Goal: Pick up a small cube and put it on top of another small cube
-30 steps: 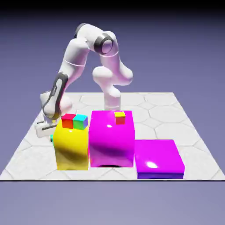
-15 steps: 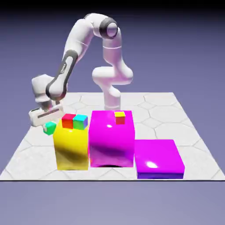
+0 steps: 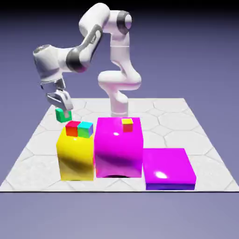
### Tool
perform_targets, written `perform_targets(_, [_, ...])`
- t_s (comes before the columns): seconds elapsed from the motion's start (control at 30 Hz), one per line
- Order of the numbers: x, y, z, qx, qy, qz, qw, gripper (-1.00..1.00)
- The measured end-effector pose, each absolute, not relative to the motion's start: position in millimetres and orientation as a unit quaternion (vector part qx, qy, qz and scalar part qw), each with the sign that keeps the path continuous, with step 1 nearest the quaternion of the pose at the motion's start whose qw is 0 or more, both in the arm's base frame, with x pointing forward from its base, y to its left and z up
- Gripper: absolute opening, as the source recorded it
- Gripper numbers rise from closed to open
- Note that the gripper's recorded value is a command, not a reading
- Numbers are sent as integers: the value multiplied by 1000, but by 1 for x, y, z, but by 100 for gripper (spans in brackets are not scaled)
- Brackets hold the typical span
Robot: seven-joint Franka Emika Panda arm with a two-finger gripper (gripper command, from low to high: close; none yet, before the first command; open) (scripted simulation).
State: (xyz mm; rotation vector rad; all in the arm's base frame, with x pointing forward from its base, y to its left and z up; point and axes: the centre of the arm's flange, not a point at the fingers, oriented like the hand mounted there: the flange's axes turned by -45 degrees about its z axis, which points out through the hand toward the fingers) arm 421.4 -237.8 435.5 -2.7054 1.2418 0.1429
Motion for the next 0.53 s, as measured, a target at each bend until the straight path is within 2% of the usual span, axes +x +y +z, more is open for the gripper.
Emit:
perform_targets(0.2, [424, -183, 466, -928, 361, 80, 36, -100])
perform_targets(0.3, [424, -175, 459, -922, 376, 89, 38, -100])
perform_targets(0.43, [417, -169, 393, -922, 376, 89, 38, -100])
perform_targets(0.47, [417, -169, 390, -922, 376, 89, 38, 100])
perform_targets(0.53, [417, -169, 390, -922, 376, 89, 36, 100])
